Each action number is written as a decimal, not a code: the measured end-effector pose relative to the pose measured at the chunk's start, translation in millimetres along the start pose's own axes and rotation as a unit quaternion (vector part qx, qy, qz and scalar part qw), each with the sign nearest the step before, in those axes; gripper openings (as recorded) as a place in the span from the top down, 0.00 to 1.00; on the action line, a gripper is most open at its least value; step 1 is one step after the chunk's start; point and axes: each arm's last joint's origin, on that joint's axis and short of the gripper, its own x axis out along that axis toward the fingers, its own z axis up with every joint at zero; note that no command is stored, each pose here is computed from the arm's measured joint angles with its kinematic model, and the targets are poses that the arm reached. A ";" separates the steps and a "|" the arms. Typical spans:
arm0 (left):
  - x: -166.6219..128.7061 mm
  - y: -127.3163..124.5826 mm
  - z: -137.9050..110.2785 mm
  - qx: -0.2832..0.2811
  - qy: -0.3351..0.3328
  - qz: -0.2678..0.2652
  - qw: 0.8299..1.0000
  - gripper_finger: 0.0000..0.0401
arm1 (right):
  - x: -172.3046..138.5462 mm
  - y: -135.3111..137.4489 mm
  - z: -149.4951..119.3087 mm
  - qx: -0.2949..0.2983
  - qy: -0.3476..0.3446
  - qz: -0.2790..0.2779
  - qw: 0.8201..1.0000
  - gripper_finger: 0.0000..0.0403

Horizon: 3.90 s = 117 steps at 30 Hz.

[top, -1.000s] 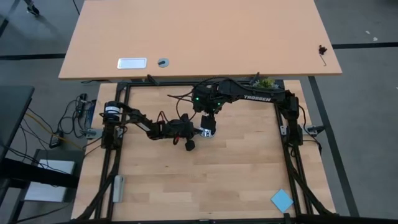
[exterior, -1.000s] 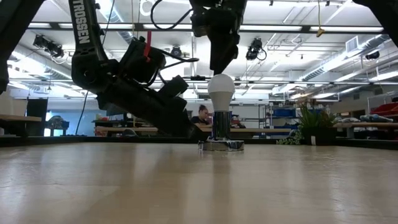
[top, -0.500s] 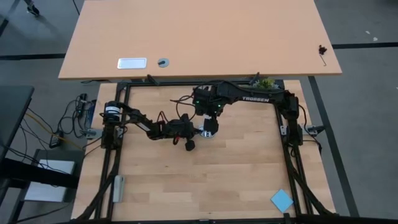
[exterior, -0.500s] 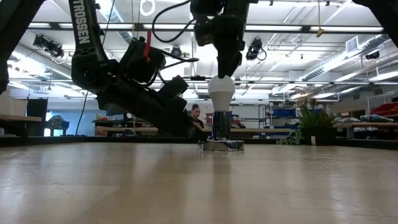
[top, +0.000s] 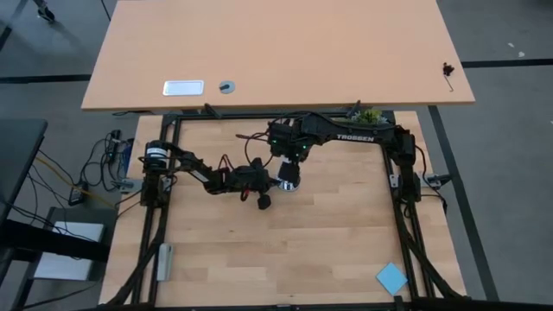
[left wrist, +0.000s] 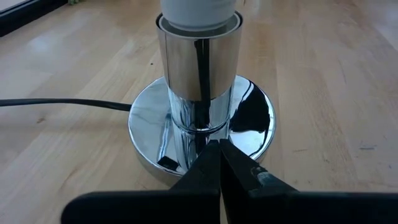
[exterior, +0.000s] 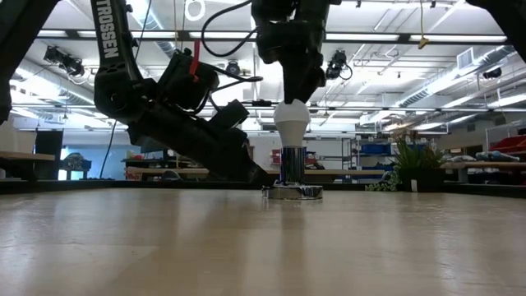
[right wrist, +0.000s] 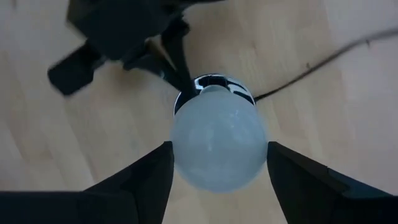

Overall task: Screw lightbulb
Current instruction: Insert the lightbulb into the lamp socket

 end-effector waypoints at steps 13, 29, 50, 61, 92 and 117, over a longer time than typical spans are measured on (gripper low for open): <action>-0.1 0.2 -0.1 -0.002 0.000 0.002 1.000 1.00 | -1.8 11.1 -2.9 0.152 -0.012 -0.026 0.988 0.33; -0.1 0.1 -0.1 -0.002 0.000 0.004 1.000 1.00 | -20.0 6.2 6.6 -0.155 -0.036 0.016 0.987 0.25; -0.1 0.2 -0.1 -0.001 0.000 0.004 1.000 1.00 | 6.7 7.2 5.4 -0.029 -0.022 -0.020 0.999 0.40; -0.1 0.2 -0.1 -0.001 0.000 0.004 1.000 1.00 | 6.6 11.0 4.1 0.154 -0.029 -0.032 0.987 0.35; -0.1 0.3 -0.2 -0.002 0.000 0.004 1.000 1.00 | 10.3 5.3 3.1 -0.177 -0.011 0.006 0.984 0.32; -0.1 0.3 -0.2 -0.002 0.001 0.004 1.000 1.00 | -20.9 8.7 12.5 -0.081 -0.054 -0.022 0.995 0.25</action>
